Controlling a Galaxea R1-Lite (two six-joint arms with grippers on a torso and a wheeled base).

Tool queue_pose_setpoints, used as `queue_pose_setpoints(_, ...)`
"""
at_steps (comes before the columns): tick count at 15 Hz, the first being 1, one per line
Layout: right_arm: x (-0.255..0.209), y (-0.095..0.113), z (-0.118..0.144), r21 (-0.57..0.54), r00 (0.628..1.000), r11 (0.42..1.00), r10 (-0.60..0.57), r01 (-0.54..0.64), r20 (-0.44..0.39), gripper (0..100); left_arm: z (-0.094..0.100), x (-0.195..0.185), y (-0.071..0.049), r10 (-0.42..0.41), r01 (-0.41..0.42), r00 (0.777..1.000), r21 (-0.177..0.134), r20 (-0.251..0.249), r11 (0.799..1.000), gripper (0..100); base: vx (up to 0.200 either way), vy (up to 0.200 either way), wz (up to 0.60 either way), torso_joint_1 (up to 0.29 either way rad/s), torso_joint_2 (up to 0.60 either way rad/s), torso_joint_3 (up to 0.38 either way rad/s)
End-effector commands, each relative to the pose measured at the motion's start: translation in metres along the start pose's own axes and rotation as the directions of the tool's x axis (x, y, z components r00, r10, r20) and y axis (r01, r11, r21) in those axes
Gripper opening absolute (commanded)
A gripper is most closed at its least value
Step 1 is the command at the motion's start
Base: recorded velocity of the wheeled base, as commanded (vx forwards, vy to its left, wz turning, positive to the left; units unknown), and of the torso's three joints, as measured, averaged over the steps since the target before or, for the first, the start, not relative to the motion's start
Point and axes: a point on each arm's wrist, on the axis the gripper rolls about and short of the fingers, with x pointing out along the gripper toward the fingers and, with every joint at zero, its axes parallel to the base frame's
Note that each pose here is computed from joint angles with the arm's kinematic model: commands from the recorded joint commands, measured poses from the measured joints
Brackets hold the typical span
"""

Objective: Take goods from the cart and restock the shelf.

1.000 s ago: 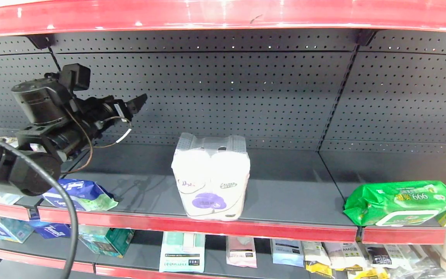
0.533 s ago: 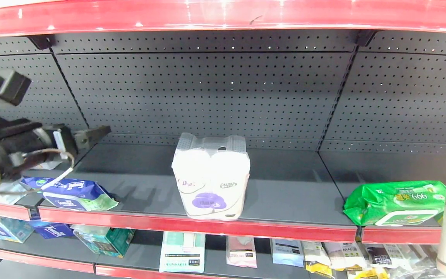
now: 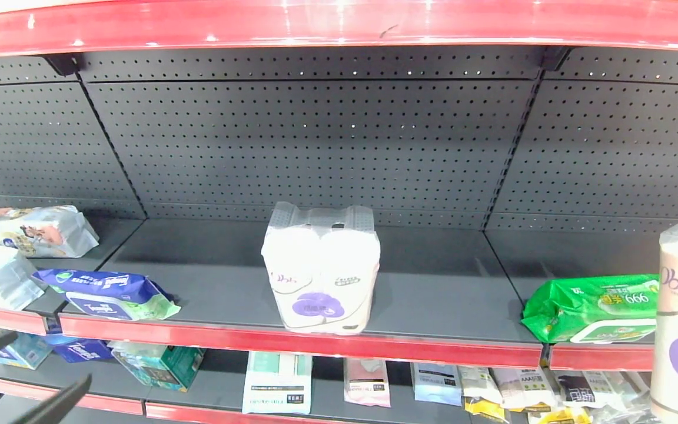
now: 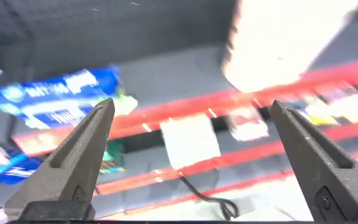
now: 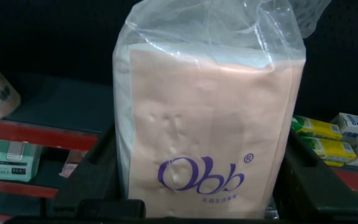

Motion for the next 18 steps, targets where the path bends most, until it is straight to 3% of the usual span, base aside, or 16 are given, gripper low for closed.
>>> queue_pose_setpoints(1,0.001,0.000,-0.001,-0.004,1.000,1.000,0.004,-0.004,-0.006,0,-0.032,-0.055,-0.016,-0.084,0.078,0.989,0.050,0.124,0.996,100,0.000,0.000,0.00,0.000,0.00,0.000)
queue_pose_setpoints(2,0.002,0.001,0.000,-0.007,1.000,1.000,0.011,-0.011,-0.008,0,-0.055,-0.077,-0.023,-0.082,0.074,0.989,0.070,0.126,0.995,100,0.000,0.000,0.00,0.000,0.00,0.000)
queue_pose_setpoints(3,0.002,0.001,0.000,-0.016,1.000,1.000,0.018,-0.018,-0.007,0,-0.062,-0.082,-0.024,-0.064,0.054,0.993,0.104,0.097,0.993,100,0.000,0.000,0.00,0.000,0.00,0.000)
queue_pose_setpoints(5,0.002,0.001,-0.002,-0.033,1.000,0.999,0.023,-0.024,-0.011,0,-0.060,-0.083,-0.023,-0.021,0.010,0.995,0.118,0.095,0.993,100,0.000,0.000,0.00,0.000,0.00,0.000)
queue_pose_setpoints(6,0.000,0.002,-0.003,-0.034,0.999,0.998,0.050,-0.050,-0.002,0,-0.063,-0.081,-0.023,0.002,-0.011,0.997,0.109,0.080,0.994,100,0.000,0.000,0.00,0.000,0.00,0.000)
queue_pose_setpoints(7,-0.001,0.002,-0.003,-0.032,0.998,0.997,0.066,-0.066,0.005,0,-0.065,-0.078,-0.021,0.074,-0.080,0.995,0.080,0.073,0.994,100,0.000,0.000,0.00,0.000,0.00,0.000)
queue_pose_setpoints(8,-0.001,0.002,-0.003,-0.030,0.997,0.996,0.078,-0.078,0.007,0,-0.066,-0.075,-0.017,0.200,-0.203,0.976,0.026,0.087,0.979,100,0.000,0.000,0.00,0.000,0.00,0.000)
queue_pose_setpoints(10,0.000,0.002,-0.003,-0.027,0.997,0.996,0.081,-0.081,0.006,0,-0.065,-0.070,-0.014,0.298,-0.298,0.946,-0.023,0.129,0.954,100,0.000,0.000,0.00,0.000,0.00,0.000)
queue_pose_setpoints(11,0.000,0.002,-0.003,-0.018,0.997,0.996,0.083,-0.083,0.007,0,-0.055,-0.070,-0.014,0.336,-0.334,0.930,-0.035,0.150,0.942,100,0.000,0.000,0.00,0.000,0.00,0.000)
queue_pose_setpoints(12,0.000,0.002,-0.003,-0.010,0.997,0.997,0.083,-0.083,0.006,0,-0.050,-0.069,-0.015,0.376,-0.374,0.917,-0.044,0.134,0.926,100,0.000,0.000,0.00,0.000,0.00,0.000)
queue_pose_setpoints(14,0.000,0.002,-0.003,-0.008,0.997,0.997,0.083,-0.083,0.004,0,-0.056,-0.066,-0.016,0.387,-0.385,0.914,-0.043,0.122,0.922,100,0.000,0.000,0.00,0.000,0.00,0.000)
queue_pose_setpoints(15,0.001,0.003,-0.003,-0.007,0.996,0.996,0.094,-0.094,0.001,0,-0.082,-0.061,-0.018,0.401,-0.401,0.908,-0.028,0.121,0.916,100,0.000,0.000,0.00,0.000,0.00,0.000)
queue_pose_setpoints(16,0.001,0.003,-0.003,-0.008,0.995,0.995,0.100,-0.100,0.002,0,-0.102,-0.055,-0.018,0.402,-0.401,0.908,-0.034,0.118,0.915,100,0.000,0.000,0.00,0.000,0.00,0.000)
queue_pose_setpoints(18,0.000,0.003,-0.003,-0.006,0.995,0.995,0.097,-0.097,0.008,0,-0.101,-0.047,-0.016,0.388,-0.385,0.893,-0.062,0.228,0.921,100,0.000,0.000,0.00,0.000,0.00,0.000)
